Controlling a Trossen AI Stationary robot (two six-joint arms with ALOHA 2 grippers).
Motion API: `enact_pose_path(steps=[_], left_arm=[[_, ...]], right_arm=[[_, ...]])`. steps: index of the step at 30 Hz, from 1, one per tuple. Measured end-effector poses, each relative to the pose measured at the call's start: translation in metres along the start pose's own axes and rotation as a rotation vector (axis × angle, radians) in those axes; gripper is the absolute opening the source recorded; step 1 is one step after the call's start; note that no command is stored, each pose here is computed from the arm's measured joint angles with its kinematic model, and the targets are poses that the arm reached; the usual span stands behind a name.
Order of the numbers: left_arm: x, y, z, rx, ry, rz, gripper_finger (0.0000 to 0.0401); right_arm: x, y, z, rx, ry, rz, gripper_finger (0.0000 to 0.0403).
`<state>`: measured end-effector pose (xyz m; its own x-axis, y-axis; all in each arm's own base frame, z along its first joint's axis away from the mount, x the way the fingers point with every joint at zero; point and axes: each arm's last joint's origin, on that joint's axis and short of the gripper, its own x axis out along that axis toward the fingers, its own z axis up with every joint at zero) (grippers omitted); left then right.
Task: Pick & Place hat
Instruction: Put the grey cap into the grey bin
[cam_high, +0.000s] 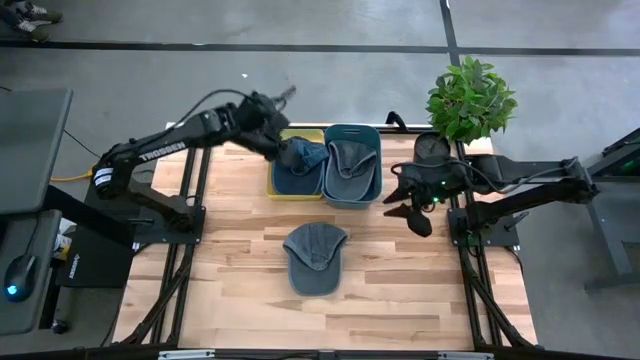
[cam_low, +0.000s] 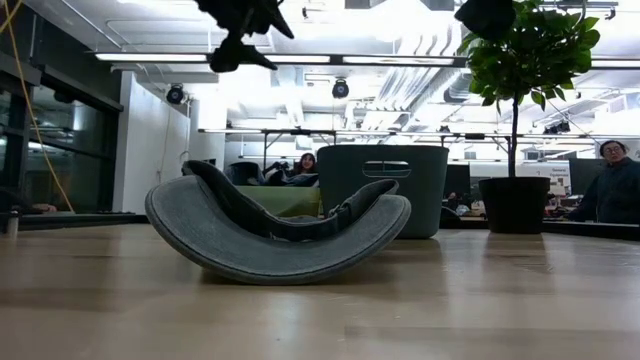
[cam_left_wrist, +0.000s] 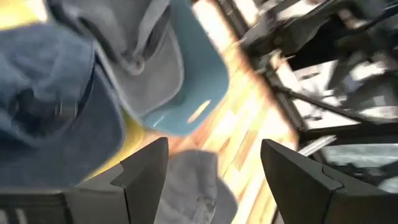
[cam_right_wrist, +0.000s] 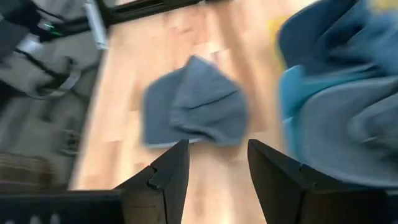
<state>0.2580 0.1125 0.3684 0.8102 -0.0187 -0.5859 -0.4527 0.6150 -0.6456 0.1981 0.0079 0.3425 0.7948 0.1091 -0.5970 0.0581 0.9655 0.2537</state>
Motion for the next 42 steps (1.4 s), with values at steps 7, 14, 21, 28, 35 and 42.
enact_pose_path(steps=[7, 14, 21, 28, 35, 42], left_arm=[[0.018, -0.041, -0.043, -0.030, 0.036, 0.090, 0.0254], [0.034, -0.065, -0.099, -0.144, 0.019, 0.214, 0.0254], [0.050, -0.073, -0.167, -0.342, 0.047, 0.248, 0.0254], [0.072, -0.068, -0.205, -0.578, 0.010, 0.268, 0.0254], [0.096, -0.059, -0.224, -0.682, 0.054, 0.377, 0.0254], [0.120, -0.050, -0.237, -0.741, 0.067, 0.476, 0.0254]], right_arm=[[0.009, 0.001, -0.003, 0.133, 0.085, 0.076, 0.0156], [0.009, 0.000, -0.008, 0.141, 0.136, 0.047, 0.0156], [0.008, -0.001, -0.009, 0.104, 0.141, 0.037, 0.0158], [0.008, -0.002, -0.010, 0.065, 0.144, 0.017, 0.0157], [0.008, -0.003, -0.012, 0.045, 0.151, -0.026, 0.0156], [0.008, -0.004, -0.013, 0.046, 0.167, -0.035, 0.0156]])
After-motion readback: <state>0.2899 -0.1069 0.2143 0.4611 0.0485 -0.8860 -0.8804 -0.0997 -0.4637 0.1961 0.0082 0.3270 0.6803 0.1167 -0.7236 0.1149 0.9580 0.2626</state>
